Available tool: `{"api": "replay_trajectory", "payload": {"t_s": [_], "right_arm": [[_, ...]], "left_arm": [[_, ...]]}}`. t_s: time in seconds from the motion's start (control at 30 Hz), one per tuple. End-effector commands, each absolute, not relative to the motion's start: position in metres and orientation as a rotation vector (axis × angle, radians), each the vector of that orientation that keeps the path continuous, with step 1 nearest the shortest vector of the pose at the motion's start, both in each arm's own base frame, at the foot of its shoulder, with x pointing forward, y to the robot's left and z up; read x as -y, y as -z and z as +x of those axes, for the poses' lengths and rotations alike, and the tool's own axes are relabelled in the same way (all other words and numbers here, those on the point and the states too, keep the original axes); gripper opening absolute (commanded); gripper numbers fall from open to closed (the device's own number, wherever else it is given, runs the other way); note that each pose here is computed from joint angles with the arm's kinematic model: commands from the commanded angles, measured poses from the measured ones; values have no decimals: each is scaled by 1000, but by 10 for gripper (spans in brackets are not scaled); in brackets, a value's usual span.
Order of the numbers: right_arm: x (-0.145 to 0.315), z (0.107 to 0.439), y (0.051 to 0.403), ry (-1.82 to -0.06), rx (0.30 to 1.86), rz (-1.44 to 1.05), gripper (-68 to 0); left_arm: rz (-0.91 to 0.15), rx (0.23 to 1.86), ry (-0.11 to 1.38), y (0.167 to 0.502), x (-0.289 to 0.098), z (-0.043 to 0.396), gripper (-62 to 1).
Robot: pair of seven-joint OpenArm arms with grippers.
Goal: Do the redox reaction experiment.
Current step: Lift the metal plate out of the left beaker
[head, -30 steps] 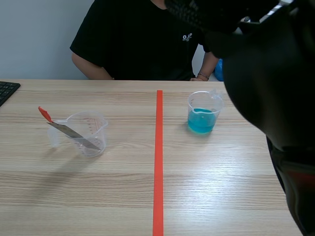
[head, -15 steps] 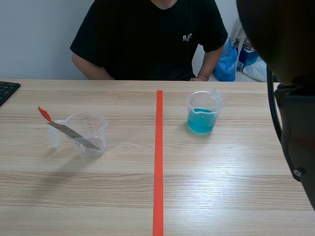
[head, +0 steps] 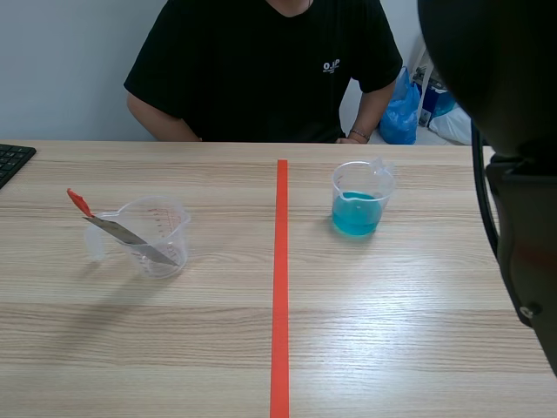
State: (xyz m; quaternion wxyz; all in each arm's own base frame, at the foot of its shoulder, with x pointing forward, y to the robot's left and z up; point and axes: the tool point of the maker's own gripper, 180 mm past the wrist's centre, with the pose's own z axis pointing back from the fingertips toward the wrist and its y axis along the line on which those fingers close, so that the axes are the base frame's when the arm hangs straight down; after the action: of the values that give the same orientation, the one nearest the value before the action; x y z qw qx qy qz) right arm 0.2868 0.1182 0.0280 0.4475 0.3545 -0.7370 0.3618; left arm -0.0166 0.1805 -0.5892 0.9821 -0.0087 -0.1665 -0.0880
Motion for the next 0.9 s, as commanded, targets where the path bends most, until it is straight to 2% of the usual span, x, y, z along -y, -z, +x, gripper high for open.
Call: {"api": "replay_trajectory", "payload": {"t_s": [0.0,0.27,0.53,0.87], "right_arm": [[-115,289,-30,-878,1833,880,4],[-108,296,6,-884,1746,831,4],[-104,277,76,-965,1604,826,4],[-64,249,160,-976,1466,769,4]], "left_arm": [[-17,346,175,588,-181,-15,-567],[-17,346,175,588,-181,-15,-567],[-17,346,175,588,-181,-15,-567],[-17,346,175,588,-181,-15,-567]]}}
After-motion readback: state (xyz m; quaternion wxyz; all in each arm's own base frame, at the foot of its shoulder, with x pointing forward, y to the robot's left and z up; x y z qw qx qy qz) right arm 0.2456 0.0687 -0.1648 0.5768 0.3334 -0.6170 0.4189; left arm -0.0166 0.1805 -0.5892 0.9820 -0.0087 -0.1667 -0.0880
